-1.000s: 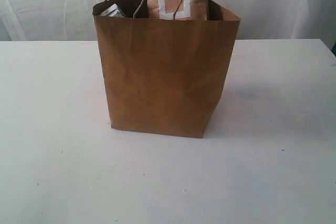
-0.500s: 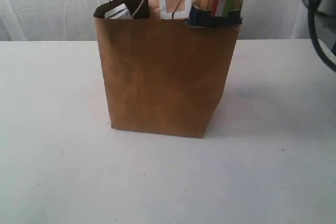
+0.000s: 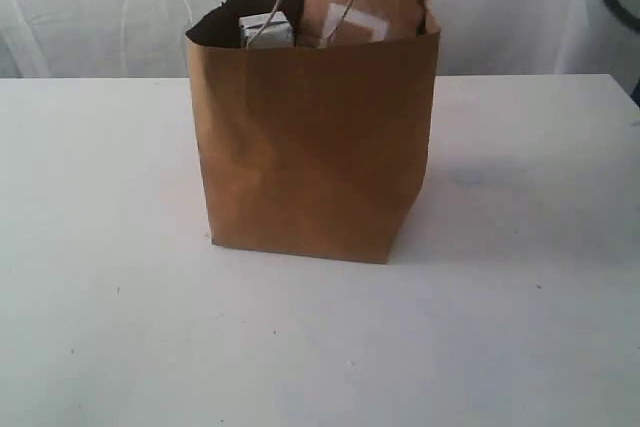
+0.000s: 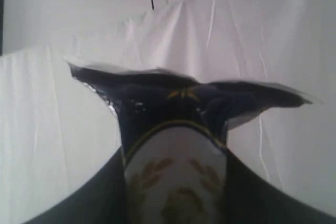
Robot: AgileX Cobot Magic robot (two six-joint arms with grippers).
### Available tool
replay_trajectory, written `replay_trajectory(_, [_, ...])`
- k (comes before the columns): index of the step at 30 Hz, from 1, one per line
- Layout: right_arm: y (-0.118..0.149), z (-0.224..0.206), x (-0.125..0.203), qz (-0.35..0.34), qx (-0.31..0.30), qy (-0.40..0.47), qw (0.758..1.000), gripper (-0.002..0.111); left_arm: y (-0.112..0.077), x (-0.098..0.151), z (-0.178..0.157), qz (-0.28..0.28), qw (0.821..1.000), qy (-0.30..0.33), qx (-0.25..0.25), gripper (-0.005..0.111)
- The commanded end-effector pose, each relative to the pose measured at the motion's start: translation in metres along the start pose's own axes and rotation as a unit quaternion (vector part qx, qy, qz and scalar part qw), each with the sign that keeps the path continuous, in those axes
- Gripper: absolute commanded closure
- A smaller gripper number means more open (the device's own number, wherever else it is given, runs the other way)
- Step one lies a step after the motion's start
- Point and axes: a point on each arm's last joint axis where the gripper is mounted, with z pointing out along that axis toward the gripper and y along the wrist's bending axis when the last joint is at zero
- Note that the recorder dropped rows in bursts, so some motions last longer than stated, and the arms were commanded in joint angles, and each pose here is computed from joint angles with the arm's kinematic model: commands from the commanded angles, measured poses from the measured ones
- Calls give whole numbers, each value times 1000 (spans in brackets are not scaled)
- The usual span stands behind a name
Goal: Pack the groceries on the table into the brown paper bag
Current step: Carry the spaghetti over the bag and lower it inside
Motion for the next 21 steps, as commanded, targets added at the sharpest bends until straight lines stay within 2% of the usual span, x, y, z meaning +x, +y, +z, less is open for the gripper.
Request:
replay_trajectory(1, [-7, 8, 16, 23, 6, 11, 1000, 108, -1, 1, 0, -9, 1000, -1, 5, 107])
replay_trajectory(13, [-2, 10, 47, 13, -15, 65, 998, 108, -1, 1, 0, -9, 1000, -1, 5, 107])
replay_trajectory(21, [5, 9, 98, 0, -39, 162, 986, 107, -1, 1, 0, -9, 1000, -1, 5, 107])
